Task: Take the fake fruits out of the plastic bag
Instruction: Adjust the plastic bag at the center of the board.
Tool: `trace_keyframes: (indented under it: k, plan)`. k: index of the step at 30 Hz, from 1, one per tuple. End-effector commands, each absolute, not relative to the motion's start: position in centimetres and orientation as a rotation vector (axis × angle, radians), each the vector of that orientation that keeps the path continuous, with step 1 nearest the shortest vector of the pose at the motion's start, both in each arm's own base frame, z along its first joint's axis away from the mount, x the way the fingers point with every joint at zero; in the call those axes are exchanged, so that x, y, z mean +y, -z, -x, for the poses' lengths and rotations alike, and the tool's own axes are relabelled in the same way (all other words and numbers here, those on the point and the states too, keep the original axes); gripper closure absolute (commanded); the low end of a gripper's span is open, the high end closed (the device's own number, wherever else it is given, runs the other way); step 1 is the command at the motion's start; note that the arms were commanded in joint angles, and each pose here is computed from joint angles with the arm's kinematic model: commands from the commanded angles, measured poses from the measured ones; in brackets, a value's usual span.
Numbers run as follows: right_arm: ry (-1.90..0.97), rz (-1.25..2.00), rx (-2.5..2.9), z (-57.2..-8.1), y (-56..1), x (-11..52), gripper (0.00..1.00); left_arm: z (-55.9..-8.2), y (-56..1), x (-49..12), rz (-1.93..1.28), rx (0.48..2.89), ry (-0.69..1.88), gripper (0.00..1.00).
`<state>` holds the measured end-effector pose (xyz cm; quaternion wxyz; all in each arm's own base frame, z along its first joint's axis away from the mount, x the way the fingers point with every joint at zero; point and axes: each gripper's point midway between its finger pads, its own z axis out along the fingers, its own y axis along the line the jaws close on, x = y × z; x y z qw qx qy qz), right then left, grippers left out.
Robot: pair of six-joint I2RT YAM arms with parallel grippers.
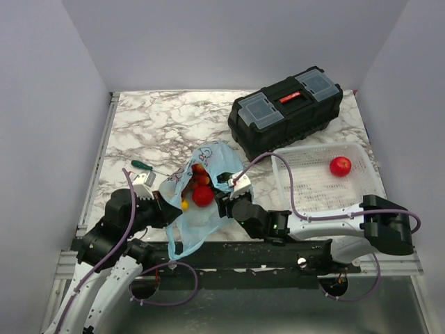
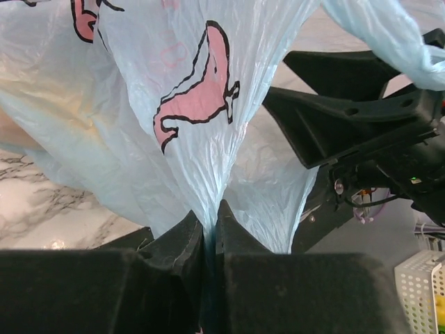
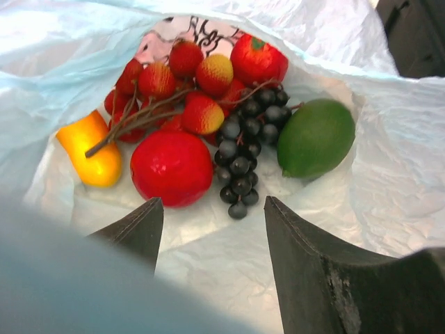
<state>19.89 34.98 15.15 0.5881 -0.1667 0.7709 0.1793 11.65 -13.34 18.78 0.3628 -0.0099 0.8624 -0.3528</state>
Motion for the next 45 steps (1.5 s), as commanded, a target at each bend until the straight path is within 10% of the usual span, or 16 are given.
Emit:
trace_keyframes:
  k: [1,20,35,45]
  plan:
    - [-0.506,0.470,1.849,-18.1,-13.2,35.7,0.38,-12.0,-19.0,-15.0,-0.022,2.171,1.015,0.94]
    - [-1.097,0.677,1.801,-12.1,-19.9,47.0,0.29,-14.8,-20.0,-15.2,-0.083,2.176,0.915,1.00]
    - [-0.710,0.355,1.947,-18.5,-15.2,42.7,0.46,-16.1,-20.9,-15.4,-0.210,2.117,0.853,1.00]
    - [-0.847,0.459,1.845,-16.7,-17.9,41.4,0.28,-13.9,-21.7,-14.1,-0.179,2.160,0.838,1.00]
